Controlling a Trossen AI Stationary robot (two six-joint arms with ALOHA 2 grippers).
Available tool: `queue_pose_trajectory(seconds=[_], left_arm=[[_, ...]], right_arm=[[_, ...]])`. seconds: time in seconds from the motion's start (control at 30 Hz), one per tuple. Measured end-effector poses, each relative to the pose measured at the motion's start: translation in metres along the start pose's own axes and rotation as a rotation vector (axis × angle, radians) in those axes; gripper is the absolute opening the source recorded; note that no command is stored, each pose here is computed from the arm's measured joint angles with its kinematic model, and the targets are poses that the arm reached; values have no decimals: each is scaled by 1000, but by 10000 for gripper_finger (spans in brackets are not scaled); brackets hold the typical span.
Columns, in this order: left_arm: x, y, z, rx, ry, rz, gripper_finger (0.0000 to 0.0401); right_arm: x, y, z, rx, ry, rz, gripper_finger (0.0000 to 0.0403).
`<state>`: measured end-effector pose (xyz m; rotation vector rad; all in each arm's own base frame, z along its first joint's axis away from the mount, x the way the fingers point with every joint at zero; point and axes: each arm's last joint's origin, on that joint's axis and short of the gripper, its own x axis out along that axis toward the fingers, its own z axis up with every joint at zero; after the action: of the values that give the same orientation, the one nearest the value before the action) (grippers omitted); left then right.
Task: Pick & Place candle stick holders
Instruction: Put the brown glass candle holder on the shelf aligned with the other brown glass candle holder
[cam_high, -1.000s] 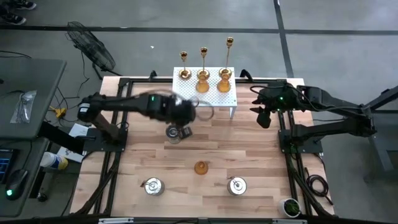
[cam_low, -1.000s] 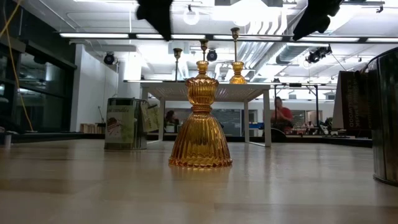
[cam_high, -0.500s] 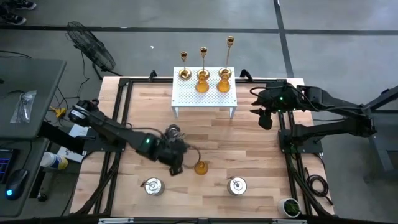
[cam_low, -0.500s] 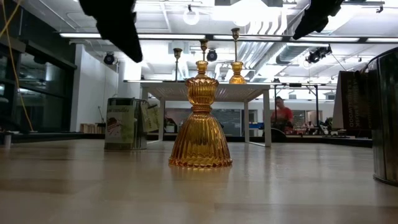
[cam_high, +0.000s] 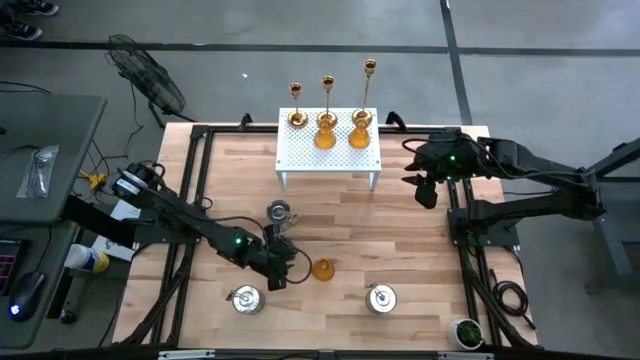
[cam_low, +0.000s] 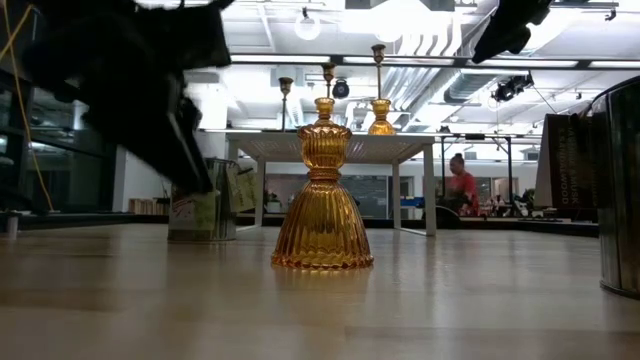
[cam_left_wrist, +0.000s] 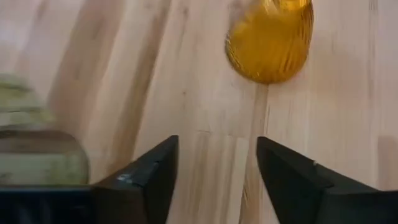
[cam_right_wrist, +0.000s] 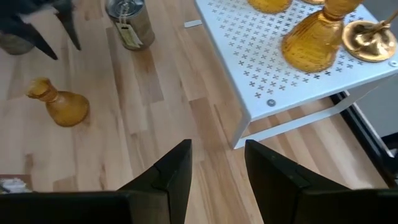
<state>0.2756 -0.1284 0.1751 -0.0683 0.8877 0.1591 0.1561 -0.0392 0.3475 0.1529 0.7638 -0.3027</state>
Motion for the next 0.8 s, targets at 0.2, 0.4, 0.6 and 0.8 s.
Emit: queue_pose_trajectory(seconds=[0.2,0.4,0.6,0.8], left_arm=[[17,-1,-15,101,41,-43,264],[35,-9,-18,136,28,-92,269],[42,-13,-17,142,-9,-98,269],[43,-11,-8,36,-122,-20,269]], right_arm=[[0,0,0,3,3,5,140],[0,0,-1,48,7,5,140],[0,0,-2,69,19,4,140],[0,0,-2,69,19,2,140]])
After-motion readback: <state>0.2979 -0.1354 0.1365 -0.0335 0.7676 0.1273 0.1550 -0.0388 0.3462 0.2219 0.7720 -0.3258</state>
